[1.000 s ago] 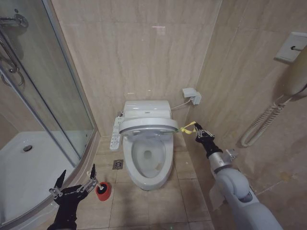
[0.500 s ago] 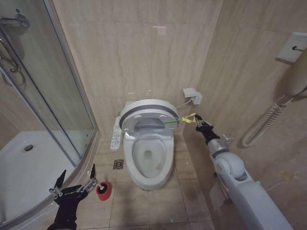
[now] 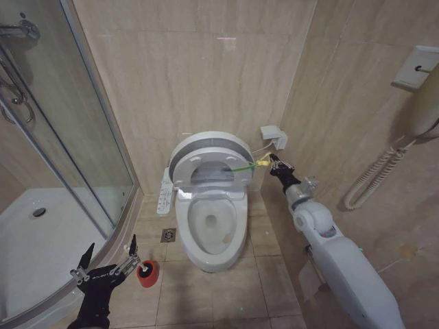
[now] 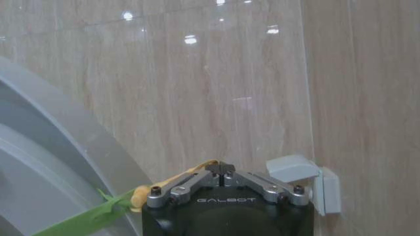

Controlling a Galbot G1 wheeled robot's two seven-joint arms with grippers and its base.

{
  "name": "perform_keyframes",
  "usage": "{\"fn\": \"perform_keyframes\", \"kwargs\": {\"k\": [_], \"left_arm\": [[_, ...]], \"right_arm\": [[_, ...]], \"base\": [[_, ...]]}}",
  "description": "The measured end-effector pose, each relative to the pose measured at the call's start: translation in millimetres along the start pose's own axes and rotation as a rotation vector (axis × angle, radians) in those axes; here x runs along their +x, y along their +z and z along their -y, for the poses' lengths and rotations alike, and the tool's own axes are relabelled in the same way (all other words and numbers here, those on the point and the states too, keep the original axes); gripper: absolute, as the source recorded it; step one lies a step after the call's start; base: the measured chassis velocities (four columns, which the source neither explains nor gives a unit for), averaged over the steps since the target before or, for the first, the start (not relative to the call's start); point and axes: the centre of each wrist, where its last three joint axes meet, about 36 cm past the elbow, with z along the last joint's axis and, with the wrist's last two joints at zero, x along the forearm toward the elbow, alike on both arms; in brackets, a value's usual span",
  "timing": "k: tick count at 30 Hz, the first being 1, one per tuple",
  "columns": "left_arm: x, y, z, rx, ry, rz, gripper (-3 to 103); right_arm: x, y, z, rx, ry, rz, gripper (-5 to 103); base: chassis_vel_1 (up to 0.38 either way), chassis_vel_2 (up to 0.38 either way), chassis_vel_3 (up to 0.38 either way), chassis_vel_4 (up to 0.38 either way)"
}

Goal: Open the toilet lid, clean the toilet bowl with a toilet brush, close the toilet lid, and flush.

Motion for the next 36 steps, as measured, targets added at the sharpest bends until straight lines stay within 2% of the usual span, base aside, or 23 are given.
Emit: {"fn": "perform_keyframes", "kwargs": {"k": [28, 36], "left_arm": [[0.0, 0.0, 0.0, 0.0, 0.0, 0.0, 100], [0.0, 0.0, 0.0, 0.0, 0.0, 0.0, 100]], "right_arm": [[-84.9, -13.5, -22.3, 0.015, -0.001, 0.007, 0], [-114.5, -28.2, -27.4, 0.027, 0.003, 0.031, 0]], "base": [[0.0, 0.0, 0.0, 0.0], [0.0, 0.0, 0.0, 0.0]]}}
